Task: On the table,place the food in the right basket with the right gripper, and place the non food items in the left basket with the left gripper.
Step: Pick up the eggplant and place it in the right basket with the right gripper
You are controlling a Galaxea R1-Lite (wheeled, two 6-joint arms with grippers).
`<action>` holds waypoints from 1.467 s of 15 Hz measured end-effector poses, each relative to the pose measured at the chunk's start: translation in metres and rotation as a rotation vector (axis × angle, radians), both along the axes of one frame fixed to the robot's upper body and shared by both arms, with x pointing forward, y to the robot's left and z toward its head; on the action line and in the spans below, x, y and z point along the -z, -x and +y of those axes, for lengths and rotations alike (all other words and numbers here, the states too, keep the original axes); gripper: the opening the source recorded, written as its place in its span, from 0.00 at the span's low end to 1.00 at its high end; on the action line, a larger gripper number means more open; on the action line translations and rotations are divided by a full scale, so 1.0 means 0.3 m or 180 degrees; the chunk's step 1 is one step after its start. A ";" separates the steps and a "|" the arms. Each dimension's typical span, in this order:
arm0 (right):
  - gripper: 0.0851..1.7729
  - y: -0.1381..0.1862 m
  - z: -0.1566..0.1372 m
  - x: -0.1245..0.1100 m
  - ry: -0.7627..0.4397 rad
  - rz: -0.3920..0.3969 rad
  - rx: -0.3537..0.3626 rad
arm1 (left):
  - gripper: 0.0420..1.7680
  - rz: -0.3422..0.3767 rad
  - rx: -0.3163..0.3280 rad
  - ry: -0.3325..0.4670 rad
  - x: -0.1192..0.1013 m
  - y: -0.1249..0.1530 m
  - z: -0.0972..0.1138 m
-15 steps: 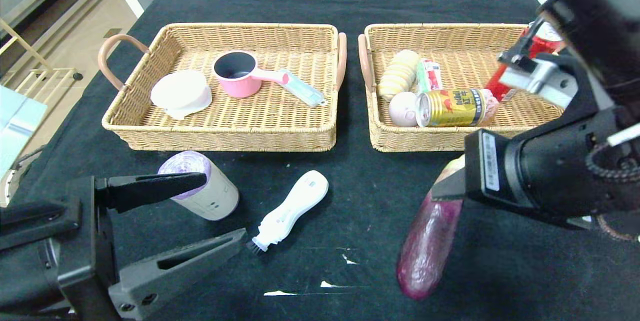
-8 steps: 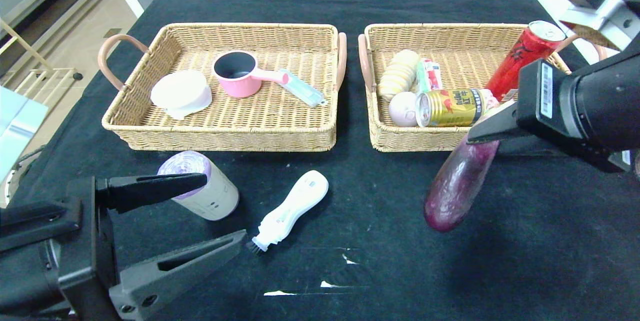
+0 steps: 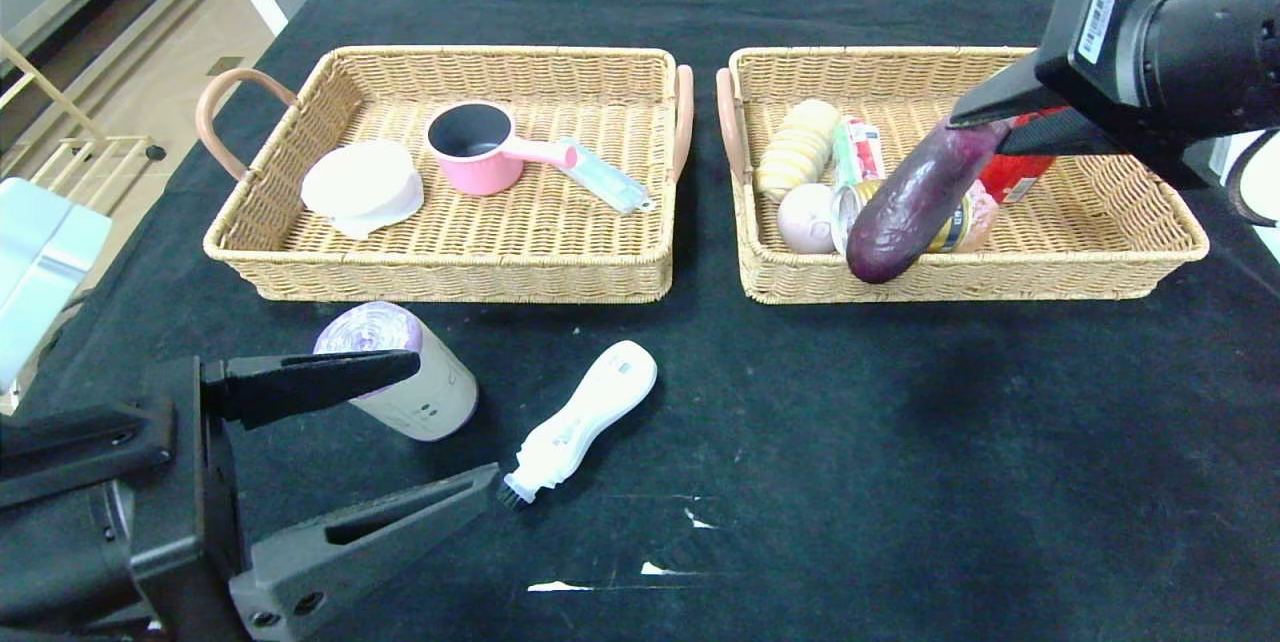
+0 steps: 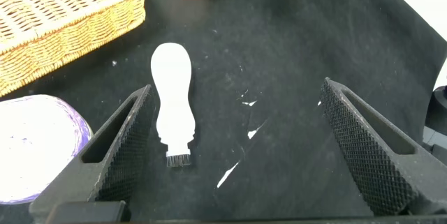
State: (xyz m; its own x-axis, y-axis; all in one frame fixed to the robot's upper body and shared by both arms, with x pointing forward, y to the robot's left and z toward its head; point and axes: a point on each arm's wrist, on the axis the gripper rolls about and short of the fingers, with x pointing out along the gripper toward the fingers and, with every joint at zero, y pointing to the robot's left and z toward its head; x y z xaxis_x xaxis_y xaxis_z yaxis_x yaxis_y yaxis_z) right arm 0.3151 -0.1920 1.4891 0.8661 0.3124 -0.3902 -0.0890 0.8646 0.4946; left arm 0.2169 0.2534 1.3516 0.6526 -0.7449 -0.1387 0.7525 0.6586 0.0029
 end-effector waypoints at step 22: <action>0.31 -0.269 0.067 0.067 0.0372 -0.0716 0.0010 | 0.97 0.0085 0.0006 -0.0069 0.022 -0.020 -0.011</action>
